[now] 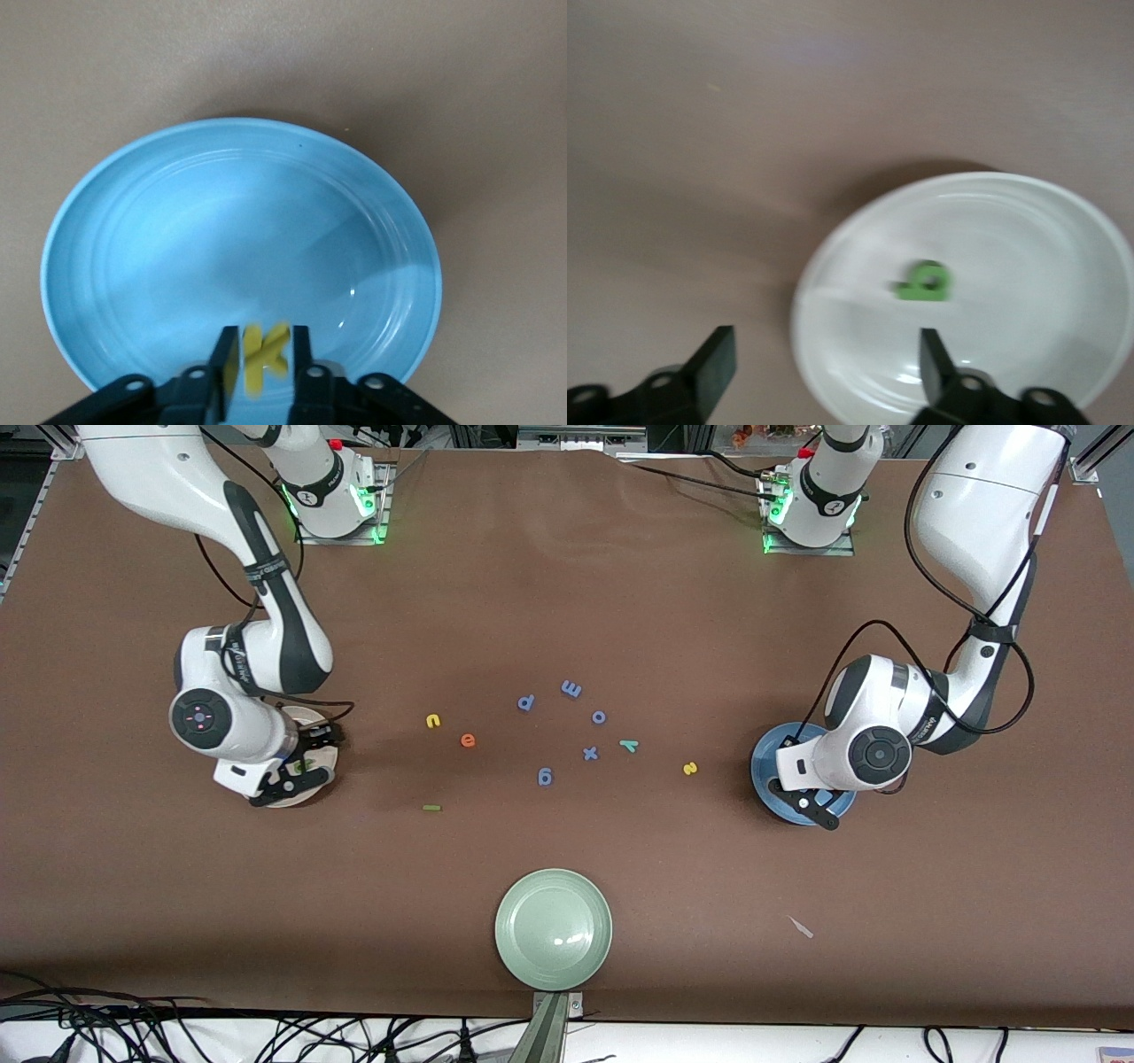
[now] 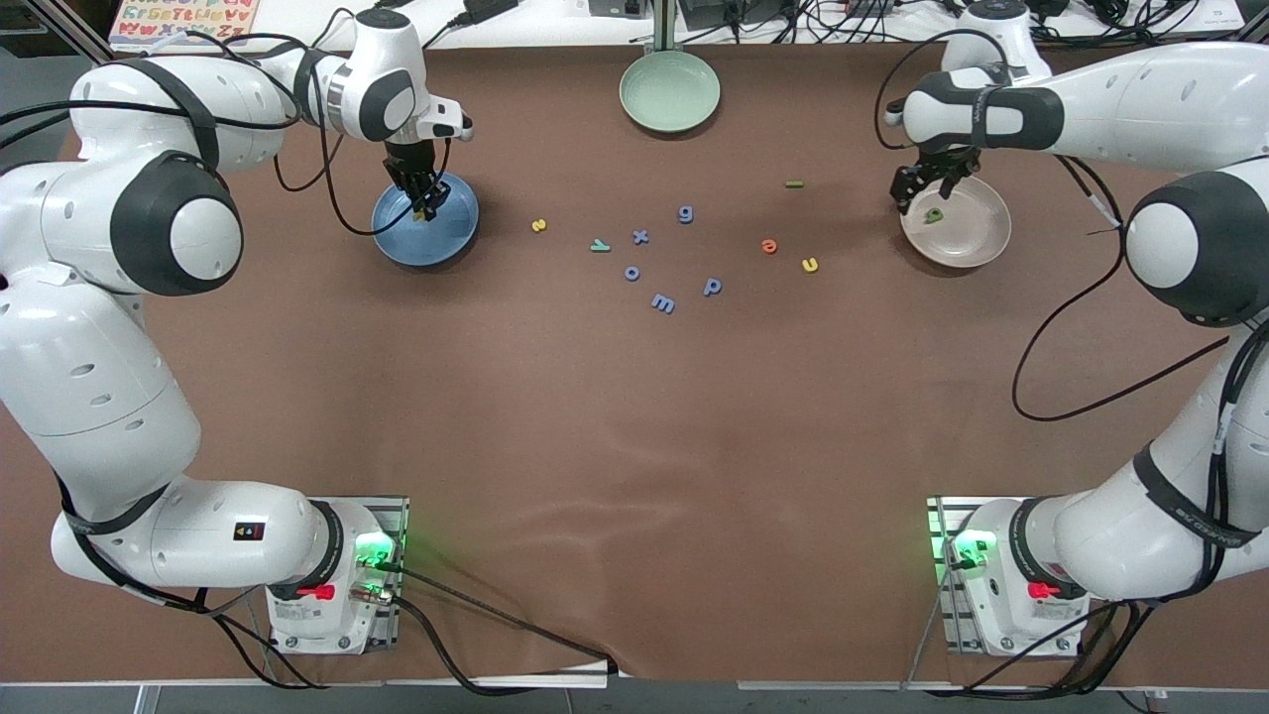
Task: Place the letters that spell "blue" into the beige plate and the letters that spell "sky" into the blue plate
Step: 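Drop k into the blue plate while the right gripper drops b onto white, then grasp yellow 2 with the left gripper while the right gripper grasps yellow u, then drop 2 into the blue plate while the right gripper drops u onto white, then grasp teal y with the left gripper while the right gripper grasps orange e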
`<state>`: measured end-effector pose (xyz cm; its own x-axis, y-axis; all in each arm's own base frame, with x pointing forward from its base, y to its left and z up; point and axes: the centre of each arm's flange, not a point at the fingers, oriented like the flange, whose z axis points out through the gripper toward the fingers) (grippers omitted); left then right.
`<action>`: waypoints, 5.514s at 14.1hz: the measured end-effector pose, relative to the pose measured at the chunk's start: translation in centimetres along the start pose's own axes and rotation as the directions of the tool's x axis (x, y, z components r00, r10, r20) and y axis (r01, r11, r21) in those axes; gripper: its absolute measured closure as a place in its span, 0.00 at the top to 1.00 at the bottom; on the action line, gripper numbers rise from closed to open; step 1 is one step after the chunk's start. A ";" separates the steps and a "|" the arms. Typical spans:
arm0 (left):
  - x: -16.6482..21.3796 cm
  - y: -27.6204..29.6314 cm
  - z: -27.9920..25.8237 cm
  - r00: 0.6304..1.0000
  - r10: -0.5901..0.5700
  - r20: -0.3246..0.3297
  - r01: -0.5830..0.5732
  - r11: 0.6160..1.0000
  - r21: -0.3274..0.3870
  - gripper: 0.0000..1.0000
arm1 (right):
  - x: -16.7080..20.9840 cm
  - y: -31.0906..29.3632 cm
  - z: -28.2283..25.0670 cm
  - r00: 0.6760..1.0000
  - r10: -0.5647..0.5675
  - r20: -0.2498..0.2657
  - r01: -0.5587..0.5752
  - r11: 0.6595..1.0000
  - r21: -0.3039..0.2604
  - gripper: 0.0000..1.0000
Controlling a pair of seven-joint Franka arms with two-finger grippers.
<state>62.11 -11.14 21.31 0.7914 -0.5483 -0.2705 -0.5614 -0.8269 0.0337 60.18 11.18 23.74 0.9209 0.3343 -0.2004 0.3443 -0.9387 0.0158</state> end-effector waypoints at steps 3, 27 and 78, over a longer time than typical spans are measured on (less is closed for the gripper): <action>0.4 0.5 -1.7 1.000 0.009 -0.027 -0.008 1.000 0.012 0.64 | 0.7 -5.4 -0.4 0.996 0.091 -0.009 -0.091 0.996 0.023 1.00; 9.4 15.5 2.6 0.747 -0.658 -0.096 0.646 0.753 -0.129 0.70 | -3.0 -17.2 6.8 0.989 0.054 -0.141 -0.043 0.996 0.081 0.81; 10.4 26.4 0.2 0.164 -0.983 0.078 0.957 0.140 -0.254 1.00 | 3.2 -23.7 4.4 0.979 0.132 -0.155 -0.123 0.990 0.068 1.00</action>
<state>55.48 -38.62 19.20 0.6632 0.7327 -0.1526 0.7404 -0.6721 -0.0098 54.16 34.13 18.40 0.9755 0.2161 -0.0419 0.2151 -0.9762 -0.0263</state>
